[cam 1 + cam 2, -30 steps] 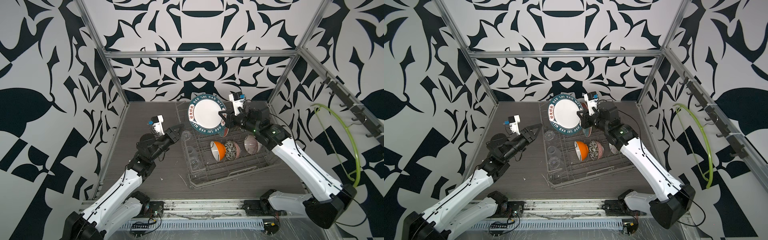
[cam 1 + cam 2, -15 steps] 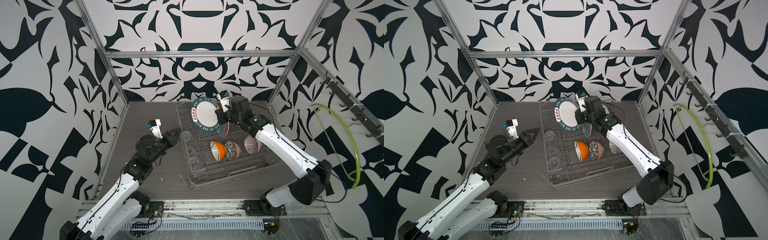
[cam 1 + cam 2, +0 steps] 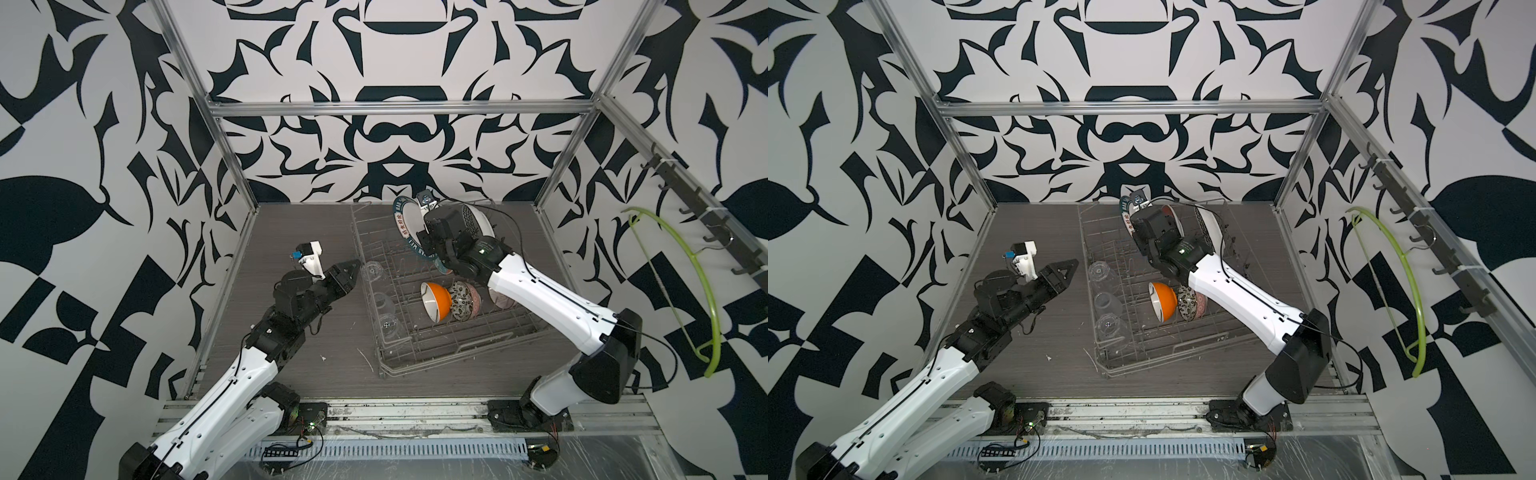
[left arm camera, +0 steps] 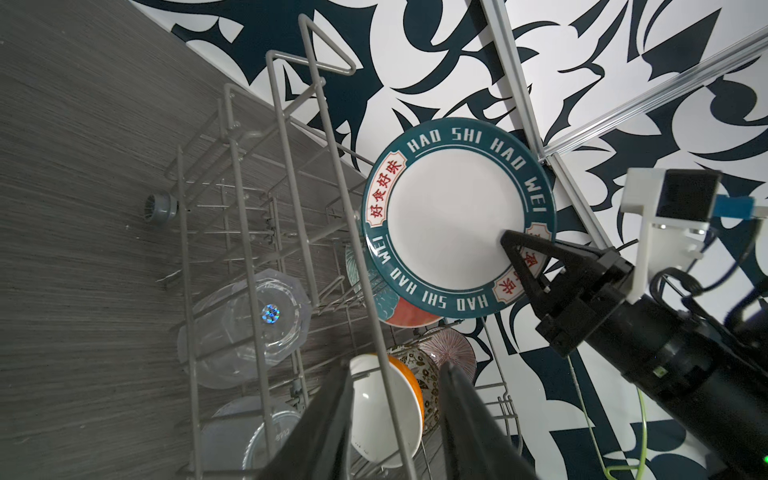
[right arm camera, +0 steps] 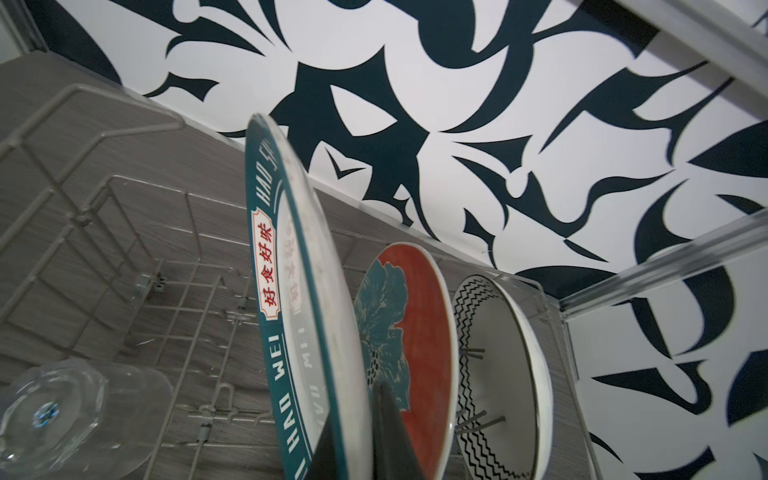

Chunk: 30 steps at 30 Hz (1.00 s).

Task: Load bowls into a dish rack
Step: Place the distractor at the dish rack.

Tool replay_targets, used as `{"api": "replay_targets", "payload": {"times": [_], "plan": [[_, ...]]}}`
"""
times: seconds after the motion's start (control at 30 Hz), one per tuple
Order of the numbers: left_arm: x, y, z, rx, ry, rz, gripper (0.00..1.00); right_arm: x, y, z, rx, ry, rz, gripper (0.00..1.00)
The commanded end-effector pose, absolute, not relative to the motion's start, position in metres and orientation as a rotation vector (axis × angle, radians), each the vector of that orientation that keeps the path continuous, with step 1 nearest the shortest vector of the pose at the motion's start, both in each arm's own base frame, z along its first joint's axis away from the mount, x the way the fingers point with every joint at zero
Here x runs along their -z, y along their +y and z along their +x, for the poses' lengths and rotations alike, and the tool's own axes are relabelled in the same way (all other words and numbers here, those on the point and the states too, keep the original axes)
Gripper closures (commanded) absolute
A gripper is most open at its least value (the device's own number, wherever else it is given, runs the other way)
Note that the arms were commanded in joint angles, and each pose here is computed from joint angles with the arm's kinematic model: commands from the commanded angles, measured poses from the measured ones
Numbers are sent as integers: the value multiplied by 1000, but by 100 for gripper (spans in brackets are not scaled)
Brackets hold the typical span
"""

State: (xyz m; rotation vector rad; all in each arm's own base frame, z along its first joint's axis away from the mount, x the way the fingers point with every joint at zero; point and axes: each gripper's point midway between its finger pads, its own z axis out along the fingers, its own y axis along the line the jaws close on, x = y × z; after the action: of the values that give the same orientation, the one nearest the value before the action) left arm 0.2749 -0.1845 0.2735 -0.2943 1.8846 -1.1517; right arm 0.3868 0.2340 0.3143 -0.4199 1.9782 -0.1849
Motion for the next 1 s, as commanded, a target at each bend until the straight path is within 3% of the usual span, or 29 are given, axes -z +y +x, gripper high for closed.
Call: {"api": "replay_targets", "payload": {"times": [0.0, 0.97], "plan": [[-294, -187, 275, 1172, 1841, -260, 60, -361, 214, 387, 236, 1868, -207, 100], [-303, -181, 264, 1187, 1819, -251, 57, -280, 233, 398, 332, 1981, -181, 100]]}}
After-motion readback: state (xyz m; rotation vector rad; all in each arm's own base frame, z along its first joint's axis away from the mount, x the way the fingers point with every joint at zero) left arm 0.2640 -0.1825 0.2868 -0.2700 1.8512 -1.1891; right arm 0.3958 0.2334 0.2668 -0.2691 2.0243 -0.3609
